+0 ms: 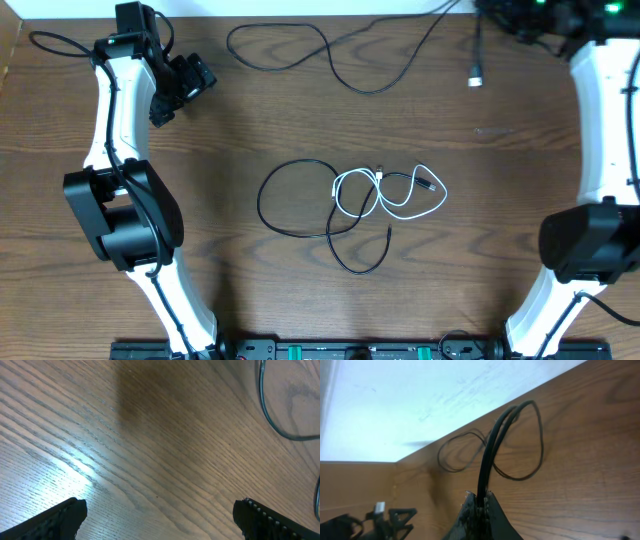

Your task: Untangle cables

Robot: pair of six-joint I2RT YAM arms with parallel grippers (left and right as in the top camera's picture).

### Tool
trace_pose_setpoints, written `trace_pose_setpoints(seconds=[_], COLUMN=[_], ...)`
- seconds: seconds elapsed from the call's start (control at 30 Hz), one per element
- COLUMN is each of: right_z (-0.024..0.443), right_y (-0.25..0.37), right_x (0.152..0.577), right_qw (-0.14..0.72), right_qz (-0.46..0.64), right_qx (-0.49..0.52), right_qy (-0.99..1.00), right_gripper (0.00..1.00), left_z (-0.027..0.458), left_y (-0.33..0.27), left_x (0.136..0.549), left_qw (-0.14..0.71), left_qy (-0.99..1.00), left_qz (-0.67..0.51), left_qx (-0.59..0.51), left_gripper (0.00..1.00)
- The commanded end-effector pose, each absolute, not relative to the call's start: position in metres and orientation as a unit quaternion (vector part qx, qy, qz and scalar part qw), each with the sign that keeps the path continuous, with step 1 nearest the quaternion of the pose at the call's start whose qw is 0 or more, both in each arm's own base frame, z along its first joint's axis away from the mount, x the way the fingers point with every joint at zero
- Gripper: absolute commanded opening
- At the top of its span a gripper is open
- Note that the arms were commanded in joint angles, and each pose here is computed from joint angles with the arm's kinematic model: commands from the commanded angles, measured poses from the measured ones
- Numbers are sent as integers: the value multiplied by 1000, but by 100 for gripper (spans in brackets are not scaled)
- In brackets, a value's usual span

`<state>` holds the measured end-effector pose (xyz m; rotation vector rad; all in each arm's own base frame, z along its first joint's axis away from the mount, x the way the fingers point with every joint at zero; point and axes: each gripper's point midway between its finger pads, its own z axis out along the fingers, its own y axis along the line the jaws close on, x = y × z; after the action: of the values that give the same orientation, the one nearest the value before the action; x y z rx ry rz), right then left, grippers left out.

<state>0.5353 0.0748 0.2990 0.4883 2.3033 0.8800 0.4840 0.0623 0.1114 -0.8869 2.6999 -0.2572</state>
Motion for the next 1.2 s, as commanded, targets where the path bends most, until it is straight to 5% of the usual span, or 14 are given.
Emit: trace_pose_setpoints(seconds=[0.0,0.47,0.67,0.7,0.77,0.83,1.17], right_z=[284,220,170,161,150,143,142], right_y=[73,-27,-48,-54,-62,-63,-38], right_x=[543,526,517,515,512,510,508], right_qw=[320,266,207,199,188,178,162], right_qz=[276,149,99,80,53,48,88], right_qx=[217,280,292,298,305,306,254], right_qy=[880,910,928,930,932,934,949], right_gripper=[1,2,22,30,68,88,99], left_z=[108,108,108,108,109,110,129], left_y=[63,62,57,57,56,54,3], left_x=[484,482,481,481,482,485,514], left_qw=[140,127,115,115,117,121,185], left_qy=[938,910,894,893,894,894,946], left_qz=[-91,-104,-121,-123,-125,-131,-143], left_qx=[-304,-380,-415,-416,-415,-412,-225], left_gripper=[99,99,99,99,99,99,99])
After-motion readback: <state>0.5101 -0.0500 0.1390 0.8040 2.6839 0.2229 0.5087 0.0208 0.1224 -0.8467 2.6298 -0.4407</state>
